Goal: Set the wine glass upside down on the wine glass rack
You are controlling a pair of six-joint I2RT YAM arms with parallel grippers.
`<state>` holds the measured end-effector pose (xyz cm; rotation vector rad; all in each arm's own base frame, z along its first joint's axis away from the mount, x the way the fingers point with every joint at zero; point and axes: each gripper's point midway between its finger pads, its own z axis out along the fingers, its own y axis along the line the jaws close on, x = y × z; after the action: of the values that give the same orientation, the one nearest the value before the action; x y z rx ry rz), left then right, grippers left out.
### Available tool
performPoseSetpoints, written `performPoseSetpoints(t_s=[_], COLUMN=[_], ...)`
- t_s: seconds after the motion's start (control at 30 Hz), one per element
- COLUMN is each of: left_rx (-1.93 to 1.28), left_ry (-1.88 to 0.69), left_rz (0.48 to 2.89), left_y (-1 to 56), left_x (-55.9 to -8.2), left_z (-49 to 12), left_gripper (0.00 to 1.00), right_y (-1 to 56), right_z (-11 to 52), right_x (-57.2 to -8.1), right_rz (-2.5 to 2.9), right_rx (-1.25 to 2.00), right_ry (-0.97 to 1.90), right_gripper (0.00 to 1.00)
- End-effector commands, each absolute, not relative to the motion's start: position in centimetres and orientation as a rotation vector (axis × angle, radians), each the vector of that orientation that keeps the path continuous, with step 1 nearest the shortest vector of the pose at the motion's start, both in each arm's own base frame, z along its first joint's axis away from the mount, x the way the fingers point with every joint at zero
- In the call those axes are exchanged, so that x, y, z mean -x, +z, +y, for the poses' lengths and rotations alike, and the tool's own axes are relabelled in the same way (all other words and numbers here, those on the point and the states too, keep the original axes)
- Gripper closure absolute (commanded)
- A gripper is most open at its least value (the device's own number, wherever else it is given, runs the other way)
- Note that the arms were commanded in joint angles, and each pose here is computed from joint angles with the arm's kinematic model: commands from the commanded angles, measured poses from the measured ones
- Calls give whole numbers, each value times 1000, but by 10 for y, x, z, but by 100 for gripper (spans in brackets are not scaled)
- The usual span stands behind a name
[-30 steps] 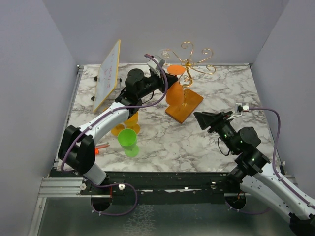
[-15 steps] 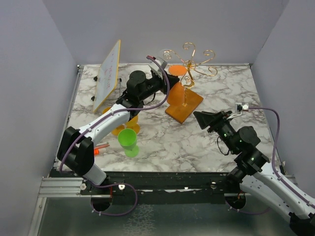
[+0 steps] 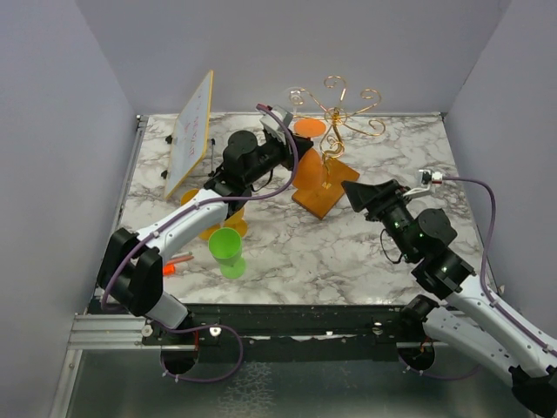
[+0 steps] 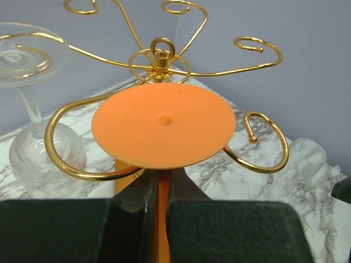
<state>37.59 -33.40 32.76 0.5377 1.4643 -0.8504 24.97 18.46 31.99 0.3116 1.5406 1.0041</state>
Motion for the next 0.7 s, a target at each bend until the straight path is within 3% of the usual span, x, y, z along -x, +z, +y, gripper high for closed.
performPoseSetpoints(t_s=[0.0,0.37,0.67], left_rx=[-453,-523,-550], left_ry=[-798,-843,-865], left_rz=[1420,1390,1399], left_y=[349,353,346], left_x=[-378,-372,-367], left_z=[-317,-328,-333], left_gripper=[100,100,100], right_y=[334,340,341], right_z=[175,175,149], right_x=[-256,-267,-291], right_rz=[1509,1526,1541], right_rx=[-421,-518,-738], right_ry=[995,992,800], right_gripper=[30,28,12])
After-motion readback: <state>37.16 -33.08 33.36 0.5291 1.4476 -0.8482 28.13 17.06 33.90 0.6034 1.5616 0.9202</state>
